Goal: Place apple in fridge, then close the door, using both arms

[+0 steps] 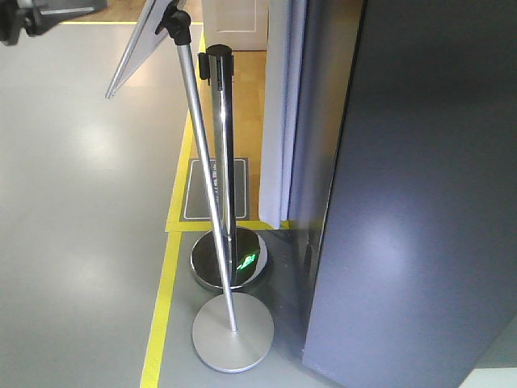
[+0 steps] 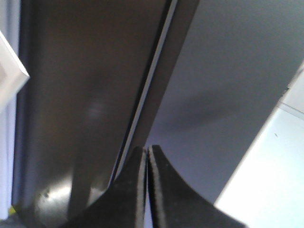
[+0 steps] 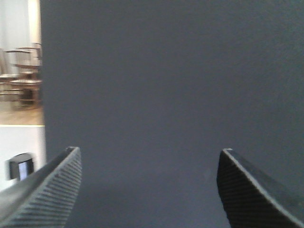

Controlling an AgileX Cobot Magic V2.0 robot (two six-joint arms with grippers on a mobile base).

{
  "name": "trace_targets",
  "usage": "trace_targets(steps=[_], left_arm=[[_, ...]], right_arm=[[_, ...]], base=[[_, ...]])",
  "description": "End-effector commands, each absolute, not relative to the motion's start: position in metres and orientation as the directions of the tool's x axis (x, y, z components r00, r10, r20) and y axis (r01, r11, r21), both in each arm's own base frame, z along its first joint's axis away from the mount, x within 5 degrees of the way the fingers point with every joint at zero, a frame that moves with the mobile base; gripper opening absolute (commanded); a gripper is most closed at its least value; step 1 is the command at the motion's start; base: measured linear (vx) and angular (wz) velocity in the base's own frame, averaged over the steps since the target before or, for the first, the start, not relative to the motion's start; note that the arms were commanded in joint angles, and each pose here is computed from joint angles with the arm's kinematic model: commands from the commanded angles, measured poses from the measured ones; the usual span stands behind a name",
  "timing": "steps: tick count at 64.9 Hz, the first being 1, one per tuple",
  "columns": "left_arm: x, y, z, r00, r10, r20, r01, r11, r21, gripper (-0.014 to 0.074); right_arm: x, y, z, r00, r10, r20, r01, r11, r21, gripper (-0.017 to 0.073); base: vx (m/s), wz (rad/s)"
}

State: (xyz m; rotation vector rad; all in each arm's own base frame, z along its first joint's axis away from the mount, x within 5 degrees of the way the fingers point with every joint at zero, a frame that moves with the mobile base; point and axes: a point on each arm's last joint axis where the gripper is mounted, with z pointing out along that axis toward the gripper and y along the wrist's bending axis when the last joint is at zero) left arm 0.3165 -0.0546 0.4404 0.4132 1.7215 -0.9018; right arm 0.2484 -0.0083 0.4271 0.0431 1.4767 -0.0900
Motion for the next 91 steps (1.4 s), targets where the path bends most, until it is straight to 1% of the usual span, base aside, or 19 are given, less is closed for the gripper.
trace_targets(steps=[1,8,15,26,36,69,91], left_arm=[[0.302,-0.053,0.463,-0.271,-0.179,-0.946,0.671,0.669,-0.319,-0.0007],[0.301,-0.053,0.465,-0.267,-0.179,-0.947,0.672,0.669,-0.317,-0.0007],[0.301,-0.053,0.465,-0.268,-0.179,-0.947,0.673,0.669,-0.317,-0.0007],[0.301,-0.053,0.465,-0.267,-0.179,-0.947,0.672,0.670,-0.317,-0.0007],[0.301,-0.053,0.465,-0.268,-0.179,-0.947,0.672,0.669,-0.317,-0.0007],[0.301,-0.053,0.465,-0.268,-0.179,-0.947,0.672,0.669,-0.317,-0.0007],[0.301,-0.053,0.465,-0.268,-0.179,-0.947,0.672,0.669,-0.317,-0.0007]], right_arm=[[0.262,-0.015,0.441,0.147,-0.031,-0.989,0.146,0.989,-0.010,0.0545],[0.278,-0.017,0.431,0.117,-0.017,-0.993,0.161,0.987,0.002,0.0534],[0.285,-0.018,0.425,0.101,-0.009,-0.995,0.171,0.985,0.009,0.0534],[0.288,-0.019,0.423,0.103,-0.012,-0.995,0.186,0.982,0.007,0.0533],[0.291,-0.022,0.422,0.118,-0.026,-0.993,0.223,0.975,0.000,0.0533],[0.310,-0.024,0.403,0.064,-0.035,-0.997,0.243,0.970,-0.019,0.0533],[0.313,-0.026,0.401,0.070,-0.040,-0.997,0.264,0.964,-0.020,0.0533]], base=[[0.00,0.00],[0.00,0.00],[0.00,0.00],[0.00,0.00],[0.00,0.00],[0.00,0.00],[0.00,0.00]])
